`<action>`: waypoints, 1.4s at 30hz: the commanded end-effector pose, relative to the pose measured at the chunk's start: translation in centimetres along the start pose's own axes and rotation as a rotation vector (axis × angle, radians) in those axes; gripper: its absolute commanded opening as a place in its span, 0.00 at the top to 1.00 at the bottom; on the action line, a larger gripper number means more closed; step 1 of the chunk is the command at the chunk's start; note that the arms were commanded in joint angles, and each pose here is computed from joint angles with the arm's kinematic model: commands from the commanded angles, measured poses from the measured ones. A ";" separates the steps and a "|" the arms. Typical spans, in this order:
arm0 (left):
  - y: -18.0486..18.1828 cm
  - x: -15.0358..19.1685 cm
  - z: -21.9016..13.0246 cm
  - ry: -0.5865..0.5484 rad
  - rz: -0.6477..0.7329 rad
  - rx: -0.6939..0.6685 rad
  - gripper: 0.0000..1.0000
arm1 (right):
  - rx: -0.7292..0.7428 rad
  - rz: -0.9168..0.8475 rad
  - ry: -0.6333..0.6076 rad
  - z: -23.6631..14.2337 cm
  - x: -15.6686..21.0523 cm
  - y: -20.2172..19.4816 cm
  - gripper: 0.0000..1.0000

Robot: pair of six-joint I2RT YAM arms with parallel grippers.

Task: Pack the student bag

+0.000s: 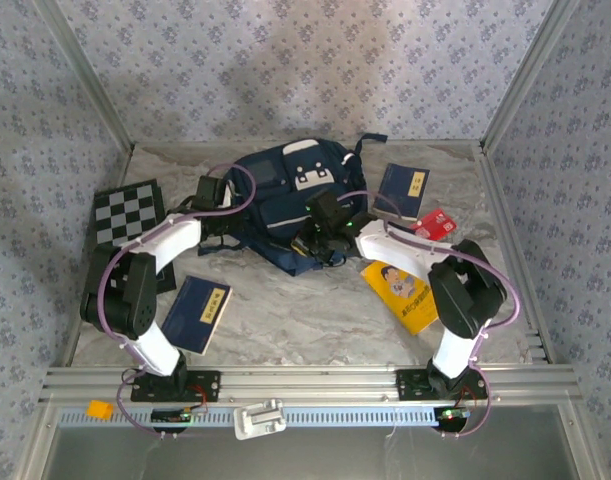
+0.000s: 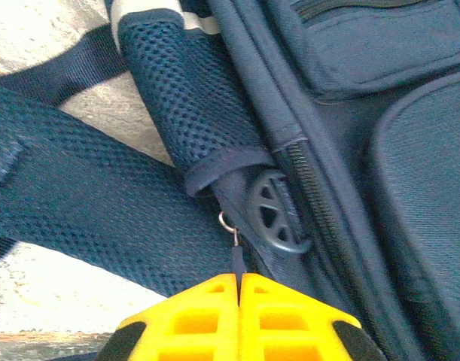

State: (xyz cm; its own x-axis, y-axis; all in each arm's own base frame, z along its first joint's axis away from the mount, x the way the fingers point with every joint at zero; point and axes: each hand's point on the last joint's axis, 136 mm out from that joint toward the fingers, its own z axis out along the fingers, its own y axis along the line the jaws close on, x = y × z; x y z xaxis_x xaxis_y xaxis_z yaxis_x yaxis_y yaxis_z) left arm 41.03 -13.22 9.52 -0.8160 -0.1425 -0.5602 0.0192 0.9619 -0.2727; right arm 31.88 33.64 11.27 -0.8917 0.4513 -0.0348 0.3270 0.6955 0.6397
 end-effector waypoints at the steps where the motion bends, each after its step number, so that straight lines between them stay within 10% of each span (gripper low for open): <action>1: -1.7 -1.2 -1.0 0.012 0.011 0.066 0.79 | -0.127 -0.052 -0.018 0.3 0.0 4.8 1.00; 19: -3.8 2.8 -9.0 0.009 -0.176 0.229 0.39 | 0.023 -0.247 -0.075 -6.3 1.1 0.0 0.24; 32: -8.8 7.5 -12.0 0.044 -0.122 0.309 0.24 | 0.162 -0.328 -0.074 -6.5 -5.6 -6.6 0.18; 42: -8.5 7.2 -12.0 0.035 -0.078 0.256 0.21 | 0.037 -0.463 -0.025 -2.0 -4.2 -2.6 0.30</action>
State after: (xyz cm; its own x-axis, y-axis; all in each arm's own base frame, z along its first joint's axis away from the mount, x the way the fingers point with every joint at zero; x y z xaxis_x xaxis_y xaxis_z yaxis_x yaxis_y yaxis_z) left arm 27.47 -19.87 15.93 -0.8569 -0.2099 -0.4708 0.0853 0.8430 -0.5311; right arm 33.24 25.87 9.54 -0.9502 0.1604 -0.2673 0.0149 0.8799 0.4750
